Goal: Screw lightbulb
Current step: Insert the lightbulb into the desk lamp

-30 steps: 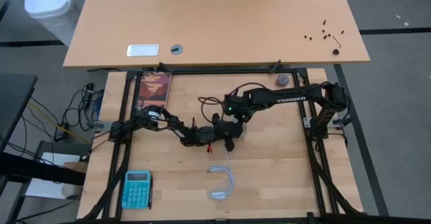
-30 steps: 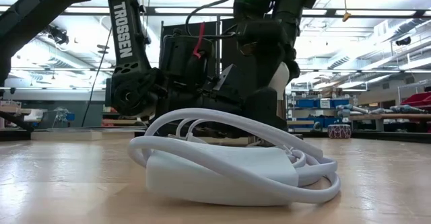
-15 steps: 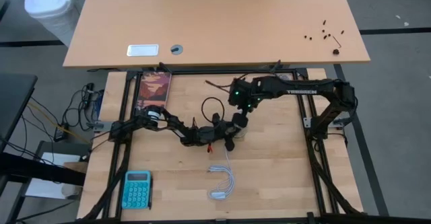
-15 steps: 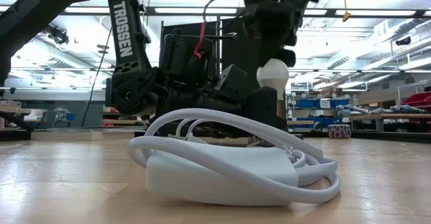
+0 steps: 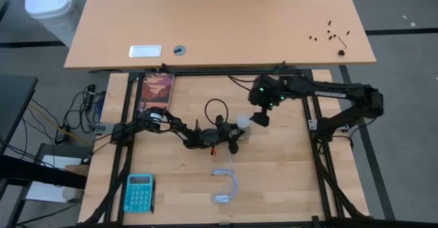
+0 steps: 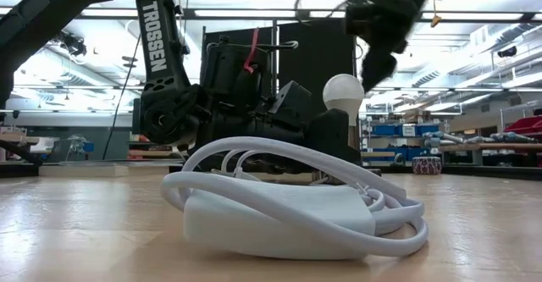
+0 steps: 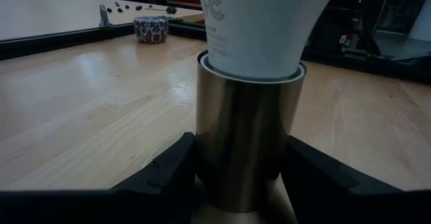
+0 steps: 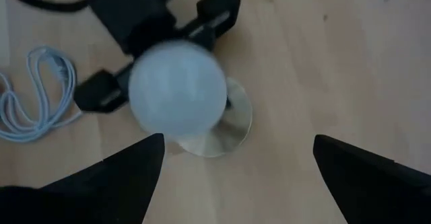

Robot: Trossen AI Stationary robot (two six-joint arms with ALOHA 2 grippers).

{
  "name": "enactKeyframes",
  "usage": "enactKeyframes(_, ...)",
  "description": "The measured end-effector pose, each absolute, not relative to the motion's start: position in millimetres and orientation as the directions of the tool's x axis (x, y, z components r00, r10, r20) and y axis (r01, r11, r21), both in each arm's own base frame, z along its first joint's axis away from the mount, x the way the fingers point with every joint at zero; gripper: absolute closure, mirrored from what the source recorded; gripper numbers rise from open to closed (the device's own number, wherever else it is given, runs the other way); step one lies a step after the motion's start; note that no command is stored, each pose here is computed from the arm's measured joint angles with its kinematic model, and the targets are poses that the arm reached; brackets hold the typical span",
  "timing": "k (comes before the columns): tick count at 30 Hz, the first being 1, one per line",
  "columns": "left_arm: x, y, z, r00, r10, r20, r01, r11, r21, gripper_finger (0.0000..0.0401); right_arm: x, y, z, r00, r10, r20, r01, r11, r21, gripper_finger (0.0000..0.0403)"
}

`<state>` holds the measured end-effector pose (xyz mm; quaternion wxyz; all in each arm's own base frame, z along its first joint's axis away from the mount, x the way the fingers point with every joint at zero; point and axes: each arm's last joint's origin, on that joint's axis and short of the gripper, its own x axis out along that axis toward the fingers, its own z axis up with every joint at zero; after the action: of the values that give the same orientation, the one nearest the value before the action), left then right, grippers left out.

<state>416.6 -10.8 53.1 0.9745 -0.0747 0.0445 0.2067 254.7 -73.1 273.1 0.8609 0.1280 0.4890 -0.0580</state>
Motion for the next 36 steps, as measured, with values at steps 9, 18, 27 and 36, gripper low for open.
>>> enactKeyframes(9,417,-11,53,0.911,0.395,-0.119,-0.408,0.904,-0.127,0.0203,218,-49,201,0.686,0.044,-0.727,0.175,0.959,0.223,0.0014)
enactKeyframes(18,417,-11,53,0.911,0.395,-0.118,-0.409,0.903,-0.131,0.0203,231,-44,186,0.777,0.050,-0.627,0.098,0.975,0.199,0.0028)
enactKeyframes(27,416,-11,52,0.908,0.400,-0.129,-0.416,0.899,-0.141,0.0203,247,-42,177,0.792,0.137,-0.595,0.029,0.965,0.260,0.0053)
enactKeyframes(36,416,-7,50,0.890,0.431,-0.149,-0.451,0.882,-0.139,0.0203,234,-31,188,0.743,0.189,-0.642,-0.005,0.961,0.276,0.0079)
